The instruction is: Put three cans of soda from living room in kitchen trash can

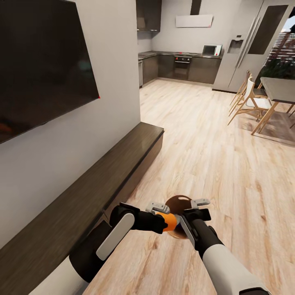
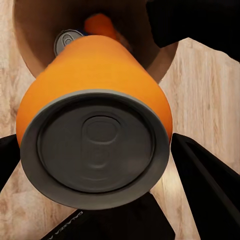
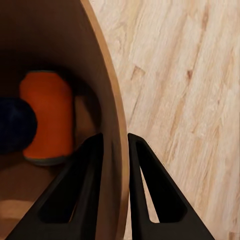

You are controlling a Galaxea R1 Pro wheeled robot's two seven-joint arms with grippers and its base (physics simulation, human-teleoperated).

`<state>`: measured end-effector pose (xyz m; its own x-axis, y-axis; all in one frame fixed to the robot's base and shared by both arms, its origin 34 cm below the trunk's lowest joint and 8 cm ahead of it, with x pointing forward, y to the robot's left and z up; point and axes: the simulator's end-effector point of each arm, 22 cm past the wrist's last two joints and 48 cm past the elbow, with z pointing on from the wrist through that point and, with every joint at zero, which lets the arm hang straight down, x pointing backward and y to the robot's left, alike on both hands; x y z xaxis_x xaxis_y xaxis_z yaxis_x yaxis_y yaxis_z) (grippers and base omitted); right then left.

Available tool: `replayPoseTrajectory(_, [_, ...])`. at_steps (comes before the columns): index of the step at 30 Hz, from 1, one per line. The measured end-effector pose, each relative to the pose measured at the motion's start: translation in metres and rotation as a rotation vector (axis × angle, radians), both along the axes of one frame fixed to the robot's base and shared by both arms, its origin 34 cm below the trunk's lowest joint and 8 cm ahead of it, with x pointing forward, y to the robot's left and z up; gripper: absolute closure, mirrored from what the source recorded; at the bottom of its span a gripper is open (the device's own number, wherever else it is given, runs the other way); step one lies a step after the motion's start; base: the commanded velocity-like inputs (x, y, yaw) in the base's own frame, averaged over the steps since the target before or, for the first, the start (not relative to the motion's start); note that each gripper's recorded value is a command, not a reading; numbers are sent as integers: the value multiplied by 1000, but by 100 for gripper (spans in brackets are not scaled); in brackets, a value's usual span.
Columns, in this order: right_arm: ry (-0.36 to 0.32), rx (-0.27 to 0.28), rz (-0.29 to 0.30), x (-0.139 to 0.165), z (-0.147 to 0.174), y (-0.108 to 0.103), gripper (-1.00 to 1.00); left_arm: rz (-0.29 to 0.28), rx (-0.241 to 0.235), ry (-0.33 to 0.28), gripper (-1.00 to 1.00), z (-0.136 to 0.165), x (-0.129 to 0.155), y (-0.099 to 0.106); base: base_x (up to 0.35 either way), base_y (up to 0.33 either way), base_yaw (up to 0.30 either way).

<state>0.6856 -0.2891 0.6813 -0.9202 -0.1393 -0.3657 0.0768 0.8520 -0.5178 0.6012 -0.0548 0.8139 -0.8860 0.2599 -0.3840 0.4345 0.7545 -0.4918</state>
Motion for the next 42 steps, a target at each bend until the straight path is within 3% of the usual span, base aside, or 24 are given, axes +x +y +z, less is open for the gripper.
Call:
replayPoseTrajectory(1, [11,9,17,0,-2,3,100,0,0,0,100,0,0,0,0,0,0])
replayPoseTrajectory(4, [16,117,26,0,-13,22,100,0,-1,-1,100,0,0,0,0,0,0])
replayPoseTrajectory(7, [33,119,56,0,-15,24,100,0,0,0,100,0,0,0,0,0,0])
replayPoseTrajectory(10, [31,147,62,0,-17,31,100,0,0,0,100,0,0,0,0,0,0])
replayPoseTrajectory(22, [38,156,74,0,-18,33,100,0,1,0,100,0,0,0,0,0,0])
replayPoseTrajectory(27, [45,252,96,-1,-26,54,100,0,2,1,100,-1,0,1,0,0,0])
replayPoseTrajectory(30, [59,225,144,0,-25,57,100,0,4,2,100,-2,0,1,0,0,0])
replayPoseTrajectory(38, [60,234,176,1,-25,67,100,1,6,2,100,-2,0,1,0,0,0])
replayPoseTrajectory(42, [59,236,177,1,-25,68,100,31,3,-15,100,-4,7,1,0,0,0])
